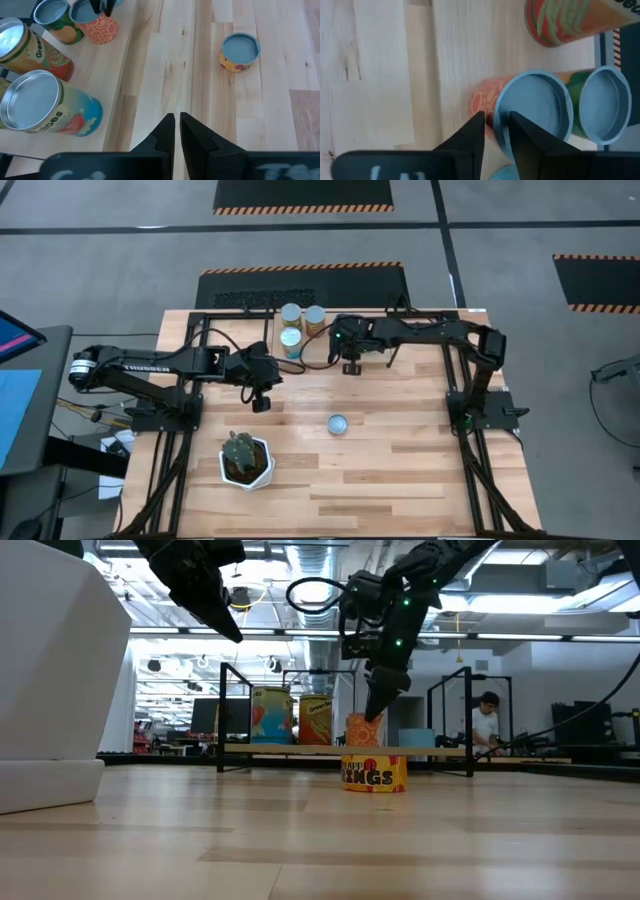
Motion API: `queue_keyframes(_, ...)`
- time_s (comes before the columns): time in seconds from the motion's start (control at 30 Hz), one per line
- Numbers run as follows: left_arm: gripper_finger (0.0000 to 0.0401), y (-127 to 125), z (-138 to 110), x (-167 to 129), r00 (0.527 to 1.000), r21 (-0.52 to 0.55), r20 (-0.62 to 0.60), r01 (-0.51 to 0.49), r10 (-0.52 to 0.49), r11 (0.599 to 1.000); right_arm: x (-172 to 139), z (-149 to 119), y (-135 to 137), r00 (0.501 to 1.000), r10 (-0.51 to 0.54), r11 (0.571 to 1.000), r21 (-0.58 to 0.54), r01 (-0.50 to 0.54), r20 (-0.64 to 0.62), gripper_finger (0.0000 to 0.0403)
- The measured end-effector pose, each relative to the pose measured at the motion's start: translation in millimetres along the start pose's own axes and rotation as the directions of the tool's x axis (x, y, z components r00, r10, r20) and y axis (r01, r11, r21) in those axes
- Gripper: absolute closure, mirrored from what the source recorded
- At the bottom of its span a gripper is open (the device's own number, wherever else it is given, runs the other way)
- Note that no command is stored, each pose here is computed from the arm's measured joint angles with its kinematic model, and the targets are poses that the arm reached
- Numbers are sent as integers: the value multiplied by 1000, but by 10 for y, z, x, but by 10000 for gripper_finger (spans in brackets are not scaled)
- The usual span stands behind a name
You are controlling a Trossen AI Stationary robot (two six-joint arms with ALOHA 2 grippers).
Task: Pick and place cans onto a shelf
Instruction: Put the canned meat balls on the shelf, then adjust the canned tuna on the shelf
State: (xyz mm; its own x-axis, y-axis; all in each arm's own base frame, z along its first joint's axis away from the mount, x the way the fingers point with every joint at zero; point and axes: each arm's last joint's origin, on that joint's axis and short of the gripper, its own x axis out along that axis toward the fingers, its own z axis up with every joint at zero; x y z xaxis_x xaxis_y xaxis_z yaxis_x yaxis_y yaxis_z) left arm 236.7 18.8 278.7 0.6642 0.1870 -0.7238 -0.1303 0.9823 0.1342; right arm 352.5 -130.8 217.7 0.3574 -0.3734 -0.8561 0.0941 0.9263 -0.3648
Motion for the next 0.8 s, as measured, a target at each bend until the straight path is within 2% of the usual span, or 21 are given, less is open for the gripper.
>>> queue_keyframes(0.3,383,0,2,-1,1000,0,1,0,0,1000,-227,27,34,999,-1,1000,-9,1,37,290)
queue_keyframes(0.47,383,0,-1,-1,1000,0,-2,0,0,1000,-571,5,79,997,5,999,39,-8,71,290)
queue_keyframes(0.63,383,-1,0,-1,1000,1,-1,0,0,1000,-819,-151,204,997,64,993,106,-59,-38,290)
queue_keyframes(0.8,383,-1,0,-1,1000,19,-1,0,0,1000,-734,-321,279,983,93,984,168,-66,-156,290)
